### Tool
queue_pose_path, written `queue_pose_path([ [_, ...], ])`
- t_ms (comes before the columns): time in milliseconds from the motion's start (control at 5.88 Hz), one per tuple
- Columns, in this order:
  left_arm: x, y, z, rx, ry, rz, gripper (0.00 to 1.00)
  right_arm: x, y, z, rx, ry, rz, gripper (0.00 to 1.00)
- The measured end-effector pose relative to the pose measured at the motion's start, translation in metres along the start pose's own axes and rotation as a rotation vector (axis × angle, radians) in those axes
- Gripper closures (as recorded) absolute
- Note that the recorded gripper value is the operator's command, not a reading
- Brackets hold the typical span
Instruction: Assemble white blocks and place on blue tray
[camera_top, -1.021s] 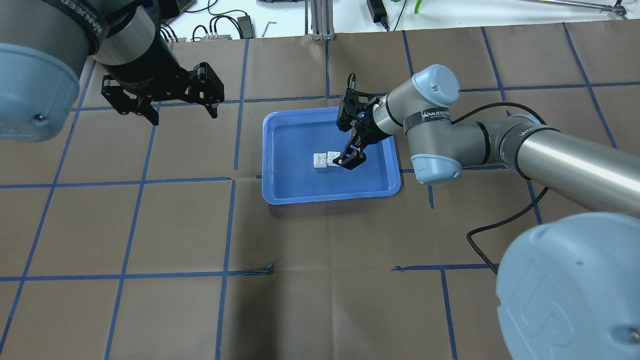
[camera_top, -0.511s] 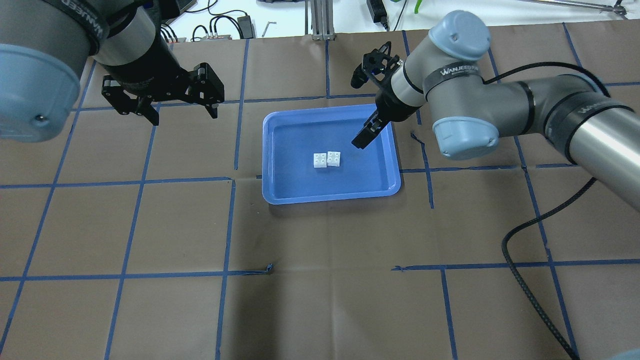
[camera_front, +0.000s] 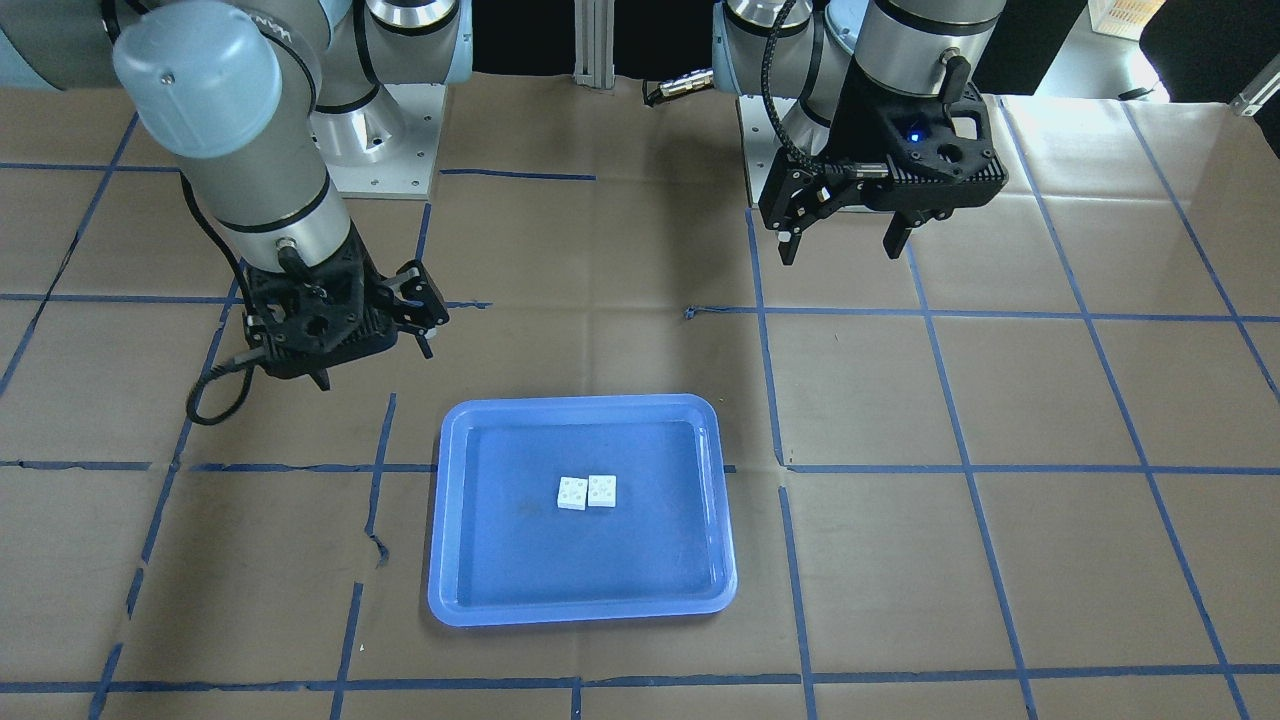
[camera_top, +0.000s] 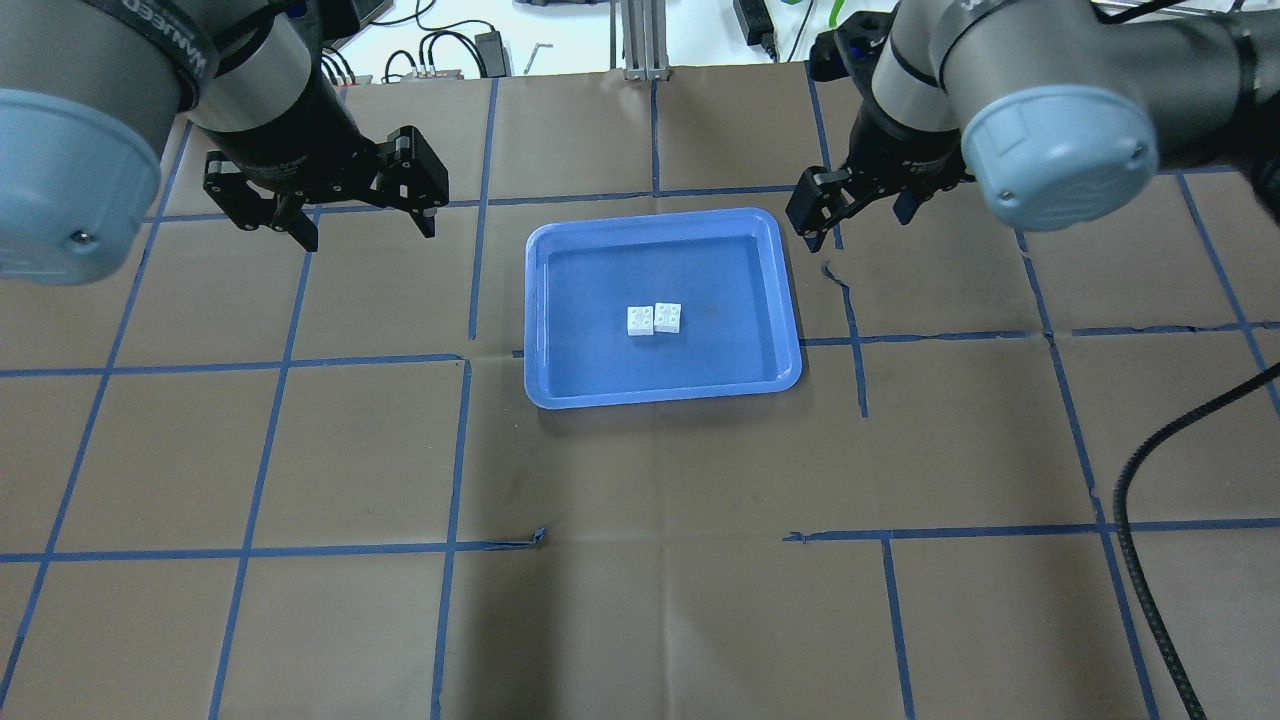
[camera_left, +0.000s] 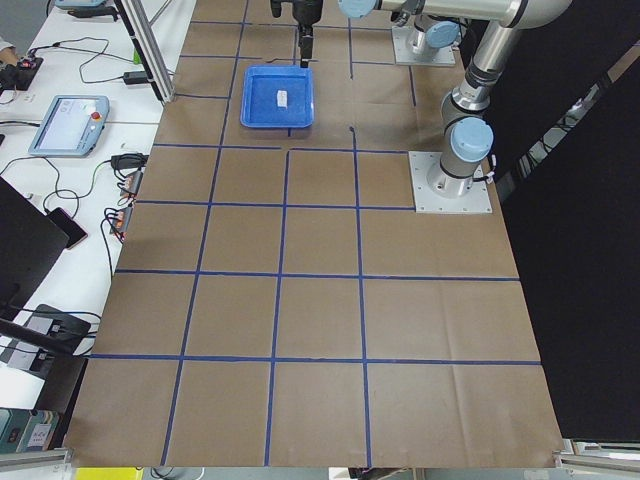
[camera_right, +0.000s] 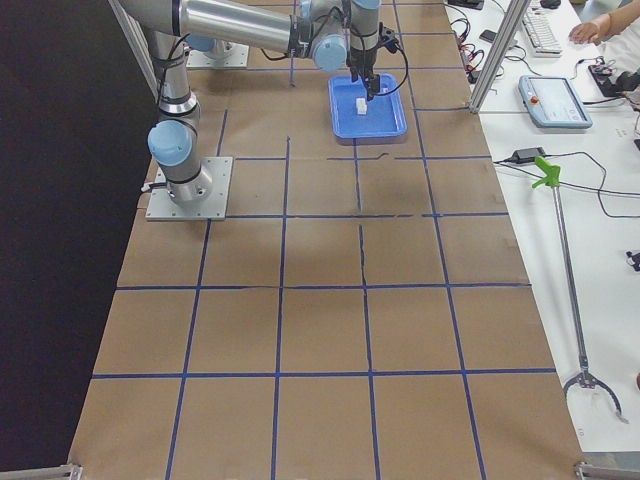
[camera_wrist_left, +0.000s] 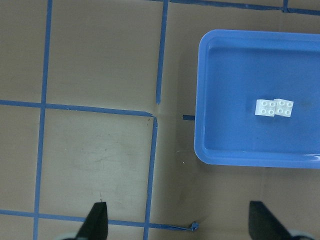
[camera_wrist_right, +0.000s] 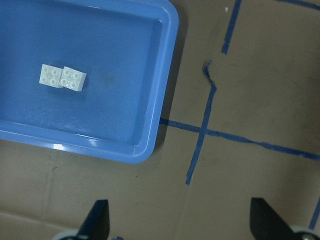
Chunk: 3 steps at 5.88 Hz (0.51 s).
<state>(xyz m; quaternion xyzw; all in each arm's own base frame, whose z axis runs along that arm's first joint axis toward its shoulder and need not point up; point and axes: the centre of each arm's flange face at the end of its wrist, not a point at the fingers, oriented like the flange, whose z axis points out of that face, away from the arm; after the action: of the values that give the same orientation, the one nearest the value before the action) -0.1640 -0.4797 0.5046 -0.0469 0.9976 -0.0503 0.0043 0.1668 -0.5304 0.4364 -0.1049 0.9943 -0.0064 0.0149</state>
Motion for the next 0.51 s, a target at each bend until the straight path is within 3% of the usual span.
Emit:
queue_pose_path([
  [340, 0.000, 0.000, 0.000, 0.000, 0.000, 0.000, 0.01, 0.007, 0.023, -0.050, -0.063, 0.005, 0.120, 0.00],
  [511, 0.000, 0.000, 0.000, 0.000, 0.000, 0.000, 0.01, 0.018, 0.029, -0.051, -0.079, 0.002, 0.150, 0.00],
])
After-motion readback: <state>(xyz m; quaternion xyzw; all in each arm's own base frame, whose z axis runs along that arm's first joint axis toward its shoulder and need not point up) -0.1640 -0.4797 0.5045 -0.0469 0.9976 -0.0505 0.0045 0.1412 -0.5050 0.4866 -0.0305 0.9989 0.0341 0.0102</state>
